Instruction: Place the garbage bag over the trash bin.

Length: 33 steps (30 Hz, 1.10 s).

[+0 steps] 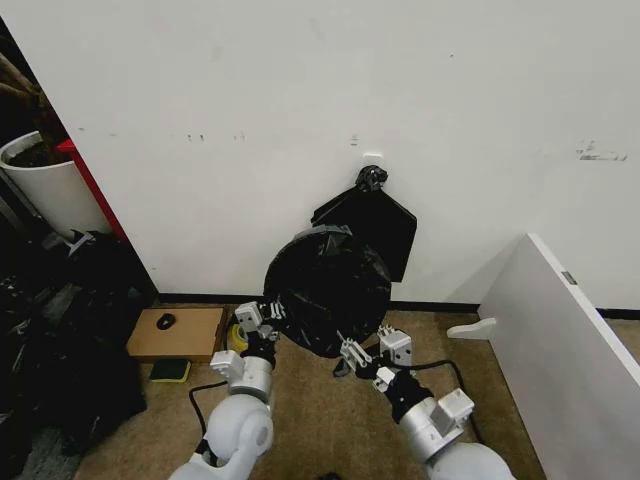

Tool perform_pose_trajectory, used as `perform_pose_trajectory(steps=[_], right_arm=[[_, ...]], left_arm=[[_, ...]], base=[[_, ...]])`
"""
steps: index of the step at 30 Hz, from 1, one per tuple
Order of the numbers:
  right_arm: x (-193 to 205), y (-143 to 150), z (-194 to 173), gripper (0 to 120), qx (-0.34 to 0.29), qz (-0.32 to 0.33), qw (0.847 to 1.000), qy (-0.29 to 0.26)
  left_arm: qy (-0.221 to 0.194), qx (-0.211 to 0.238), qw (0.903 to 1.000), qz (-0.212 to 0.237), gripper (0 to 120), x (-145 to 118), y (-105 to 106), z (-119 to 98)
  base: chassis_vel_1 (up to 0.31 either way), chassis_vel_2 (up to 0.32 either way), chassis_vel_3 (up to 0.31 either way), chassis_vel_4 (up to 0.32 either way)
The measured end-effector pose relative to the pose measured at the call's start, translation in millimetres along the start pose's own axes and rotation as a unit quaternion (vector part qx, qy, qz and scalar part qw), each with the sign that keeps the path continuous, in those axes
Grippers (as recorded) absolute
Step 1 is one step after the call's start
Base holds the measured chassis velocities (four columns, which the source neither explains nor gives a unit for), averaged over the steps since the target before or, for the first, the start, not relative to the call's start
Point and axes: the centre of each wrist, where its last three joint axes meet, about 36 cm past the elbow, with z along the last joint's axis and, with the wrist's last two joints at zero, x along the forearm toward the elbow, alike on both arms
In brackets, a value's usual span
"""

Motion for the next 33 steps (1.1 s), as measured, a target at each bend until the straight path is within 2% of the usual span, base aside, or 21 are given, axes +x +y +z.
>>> perform_pose_trajectory(steps=[1,5,6,10,15,20,33], right_arm=[[0.0,0.0,0.0,32,0.000,0.000,1.000,0.000],[-23.3,4.3,10.7,13,0.001,0.024,1.000,0.017],[-23.3,4.3,10.7,13,0.001,0.024,1.000,0.017],[-44.7,6.9,18.4,0,0.026,0.071,0.997,0.034],[-57.1,6.8,17.9,0,0.046,0.118,0.991,0.042],[-71.2,4.1,18.3,0,0.074,0.181,0.979,0.058],[-115.7,9.8,23.3,0,0.097,0.237,0.965,0.056]], left_arm=[[0.000,0.000,1.0000,0.000,0,0.0,0.0,0.0],[0.019,0.013,0.9997,0.009,0,2.1,-15.7,15.2],[0.019,0.013,0.9997,0.009,0,2.1,-15.7,15.2],[0.029,0.011,0.9994,0.013,0,3.6,-19.0,22.4],[0.032,0.003,0.9994,0.014,0,4.7,-16.4,25.8],[0.026,-0.013,0.9995,0.014,0,6.1,-16.3,35.8],[0.031,-0.025,0.9987,0.032,0,12.0,-23.9,45.0]], base=[[0.000,0.000,0.000,0.000],[0.000,0.000,0.000,0.000],[0.000,0.000,0.000,0.000],[0.000,0.000,0.000,0.000],[0.000,0.000,0.000,0.000],[0.000,0.000,0.000,0.000],[0.000,0.000,0.000,0.000]])
